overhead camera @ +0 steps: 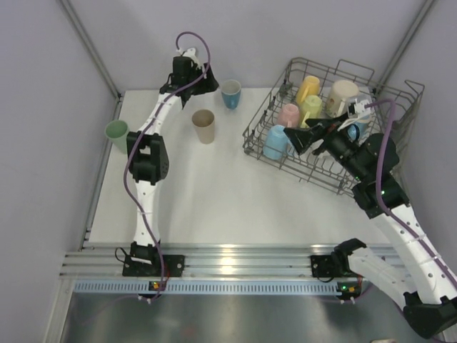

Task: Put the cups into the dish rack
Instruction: Grab a cup with the left arm

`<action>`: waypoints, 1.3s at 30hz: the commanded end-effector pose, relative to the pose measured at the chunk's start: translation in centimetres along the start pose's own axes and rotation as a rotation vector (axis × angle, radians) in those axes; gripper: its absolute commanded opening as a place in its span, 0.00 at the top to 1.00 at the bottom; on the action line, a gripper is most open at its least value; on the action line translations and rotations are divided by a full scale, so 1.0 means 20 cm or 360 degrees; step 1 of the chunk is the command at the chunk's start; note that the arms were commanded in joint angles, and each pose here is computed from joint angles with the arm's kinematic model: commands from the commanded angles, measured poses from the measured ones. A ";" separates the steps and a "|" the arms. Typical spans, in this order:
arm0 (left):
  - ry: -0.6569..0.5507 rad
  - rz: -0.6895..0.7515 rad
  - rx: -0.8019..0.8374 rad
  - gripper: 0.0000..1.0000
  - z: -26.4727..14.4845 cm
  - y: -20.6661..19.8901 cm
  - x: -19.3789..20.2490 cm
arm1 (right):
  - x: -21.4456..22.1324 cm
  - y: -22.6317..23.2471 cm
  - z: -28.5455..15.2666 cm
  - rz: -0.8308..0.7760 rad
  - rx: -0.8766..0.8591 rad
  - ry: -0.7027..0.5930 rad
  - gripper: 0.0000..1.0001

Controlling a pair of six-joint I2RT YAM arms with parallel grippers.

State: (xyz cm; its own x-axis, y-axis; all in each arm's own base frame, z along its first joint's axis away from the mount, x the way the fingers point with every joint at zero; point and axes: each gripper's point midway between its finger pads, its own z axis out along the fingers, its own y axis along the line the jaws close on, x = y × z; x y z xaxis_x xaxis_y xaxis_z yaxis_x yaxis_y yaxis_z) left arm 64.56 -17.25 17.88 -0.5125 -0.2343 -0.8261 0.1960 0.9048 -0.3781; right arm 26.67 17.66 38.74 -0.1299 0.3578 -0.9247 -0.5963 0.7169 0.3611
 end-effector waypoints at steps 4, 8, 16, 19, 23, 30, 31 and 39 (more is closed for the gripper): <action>-0.0148 0.0165 -0.0028 0.25 -0.22 -0.08 -0.21 | -0.08 0.01 0.02 -0.0049 0.0014 -0.0021 0.05; -0.0144 0.0233 -0.0205 0.26 -0.48 -0.05 -0.28 | -0.06 -0.02 0.02 -0.0043 0.0061 0.0044 0.05; 0.0114 0.0188 -0.0274 0.29 -0.85 -0.05 -0.06 | 0.00 -0.02 0.05 0.0033 0.0052 0.0145 0.05; 0.0210 0.0190 -0.0303 0.30 -0.86 -0.01 0.08 | 0.02 0.00 0.06 0.0078 0.0022 0.0194 0.05; 0.0284 0.0177 -0.0326 0.30 -0.84 0.03 0.18 | 0.02 0.06 0.06 0.0135 -0.0057 0.0206 0.05; 0.0476 0.0097 -0.0387 0.38 -0.74 0.13 0.41 | 0.03 0.08 0.04 0.0148 -0.0075 0.0213 0.05; 0.0483 0.0089 -0.0406 0.39 -0.73 0.14 0.42 | 0.03 0.08 0.04 0.0156 -0.0073 0.0217 0.05; 0.0553 0.0050 -0.0401 0.54 -0.64 0.17 0.50 | 0.03 0.09 0.05 0.0167 -0.0093 0.0224 0.05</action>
State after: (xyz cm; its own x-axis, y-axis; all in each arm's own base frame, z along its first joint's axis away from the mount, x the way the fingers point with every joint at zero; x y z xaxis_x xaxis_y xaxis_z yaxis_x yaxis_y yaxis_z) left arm 48.55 -11.76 13.12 -0.7810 -0.0960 -0.6171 0.0307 0.9810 -0.1915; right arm 26.98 19.80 35.34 -0.3683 0.3030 -0.8790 -0.5717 0.6717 0.4711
